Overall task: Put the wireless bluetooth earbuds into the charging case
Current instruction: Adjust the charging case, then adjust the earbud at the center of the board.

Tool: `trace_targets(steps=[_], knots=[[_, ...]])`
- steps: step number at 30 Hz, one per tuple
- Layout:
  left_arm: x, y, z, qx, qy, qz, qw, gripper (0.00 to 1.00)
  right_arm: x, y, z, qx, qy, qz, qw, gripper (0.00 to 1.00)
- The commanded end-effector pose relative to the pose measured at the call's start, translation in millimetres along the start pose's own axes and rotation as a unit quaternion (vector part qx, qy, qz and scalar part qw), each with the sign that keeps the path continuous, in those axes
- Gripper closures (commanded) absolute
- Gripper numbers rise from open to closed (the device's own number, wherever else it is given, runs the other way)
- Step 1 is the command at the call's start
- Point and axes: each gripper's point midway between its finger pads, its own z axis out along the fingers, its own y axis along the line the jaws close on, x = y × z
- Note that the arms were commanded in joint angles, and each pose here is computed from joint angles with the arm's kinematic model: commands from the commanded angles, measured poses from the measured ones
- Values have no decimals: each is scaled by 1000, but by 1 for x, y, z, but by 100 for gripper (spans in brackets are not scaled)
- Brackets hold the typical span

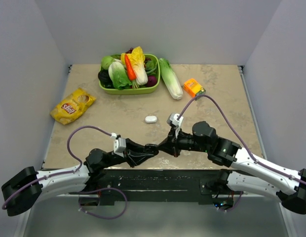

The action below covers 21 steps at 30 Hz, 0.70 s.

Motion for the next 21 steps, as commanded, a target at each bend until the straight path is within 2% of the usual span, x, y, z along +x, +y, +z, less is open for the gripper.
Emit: trace_targets(steps=[1,3,4,5,8,11,14,15,16,18,19,21], knots=[[-36,-10,5,19,-63,32,997,100,-50,18,-30,-7,-70,-42,997,92],[-43,-10,5,17,-74,36,996,100,-63,11,-49,28,-107,-47,993,75],[-48,-12,4,18,-81,40,996,100,-66,-3,-54,70,-116,-42,990,67],[-50,-12,4,18,-84,42,995,100,-68,-13,-58,98,-123,-39,987,65],[-56,-14,3,20,-89,46,995,100,-51,-54,-53,187,-116,-2,975,63],[-56,-15,1,20,-91,46,995,100,-19,-93,-32,233,-85,52,967,62],[-55,-17,-2,23,-93,41,995,100,17,-124,-5,241,-52,99,964,63],[-53,-17,-4,23,-93,39,995,100,18,-128,4,237,-58,103,964,63],[-53,-17,-4,23,-94,39,995,100,40,-141,16,249,-26,113,962,63],[-52,-17,-6,23,-94,39,995,100,57,-149,30,248,-3,115,962,59],[-52,-17,-7,22,-93,39,995,100,75,-158,40,259,33,119,958,58],[-50,-16,-8,18,-90,39,995,100,84,-167,46,268,48,111,956,58]])
